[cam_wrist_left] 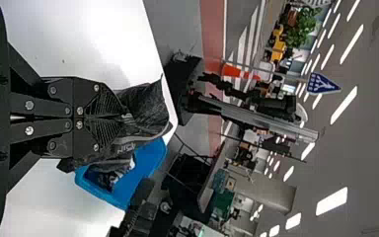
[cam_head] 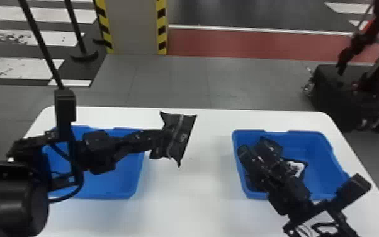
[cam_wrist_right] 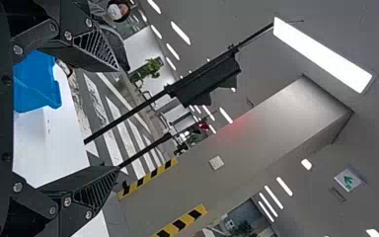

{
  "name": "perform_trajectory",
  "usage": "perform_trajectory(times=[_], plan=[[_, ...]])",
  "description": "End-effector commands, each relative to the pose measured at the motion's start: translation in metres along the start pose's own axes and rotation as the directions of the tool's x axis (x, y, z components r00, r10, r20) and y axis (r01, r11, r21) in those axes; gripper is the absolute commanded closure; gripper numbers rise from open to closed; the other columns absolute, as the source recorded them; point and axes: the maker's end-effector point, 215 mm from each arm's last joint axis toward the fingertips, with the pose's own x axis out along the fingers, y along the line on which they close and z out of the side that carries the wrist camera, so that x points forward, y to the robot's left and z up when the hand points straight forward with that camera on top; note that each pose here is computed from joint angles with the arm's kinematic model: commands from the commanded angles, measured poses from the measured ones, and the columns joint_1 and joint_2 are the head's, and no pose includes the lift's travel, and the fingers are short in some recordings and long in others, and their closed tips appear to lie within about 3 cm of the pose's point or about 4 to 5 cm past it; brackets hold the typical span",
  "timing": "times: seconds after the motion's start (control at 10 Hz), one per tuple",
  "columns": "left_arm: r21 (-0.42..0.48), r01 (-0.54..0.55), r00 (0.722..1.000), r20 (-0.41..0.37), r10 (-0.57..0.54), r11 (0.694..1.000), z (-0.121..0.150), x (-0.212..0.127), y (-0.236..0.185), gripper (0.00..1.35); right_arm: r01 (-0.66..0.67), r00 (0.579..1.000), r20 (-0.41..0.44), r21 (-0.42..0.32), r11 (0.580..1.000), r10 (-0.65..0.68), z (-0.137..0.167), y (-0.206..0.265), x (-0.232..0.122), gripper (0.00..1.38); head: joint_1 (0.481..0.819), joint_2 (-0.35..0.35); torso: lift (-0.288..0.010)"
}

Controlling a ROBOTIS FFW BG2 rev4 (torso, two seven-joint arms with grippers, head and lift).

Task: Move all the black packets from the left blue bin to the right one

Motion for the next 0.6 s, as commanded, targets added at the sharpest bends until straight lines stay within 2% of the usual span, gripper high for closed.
perform_trajectory(times=[0.0,0.2,0.5], plan=[[-0.011,0.051,0.999,-0.002,-0.051,0.999,0.000,0.017,-0.013,1.20,-0.020,1.000,-0.006,0.007,1.000,0.020,0.001,-0.001,0.011,0.34,0.695,-0.057,-0.110],[-0.038,0.116,0.993,0.003,-0.116,0.993,-0.006,0.037,-0.028,1.20,-0.050,0.999,0.005,0.000,0.999,0.050,0.011,0.002,0.026,0.34,0.695,-0.078,-0.110],[-0.035,0.173,0.985,0.009,-0.172,0.984,-0.001,0.060,-0.040,1.20,-0.109,0.994,-0.012,0.035,0.993,0.109,0.008,0.020,0.044,0.34,0.695,-0.105,-0.110]])
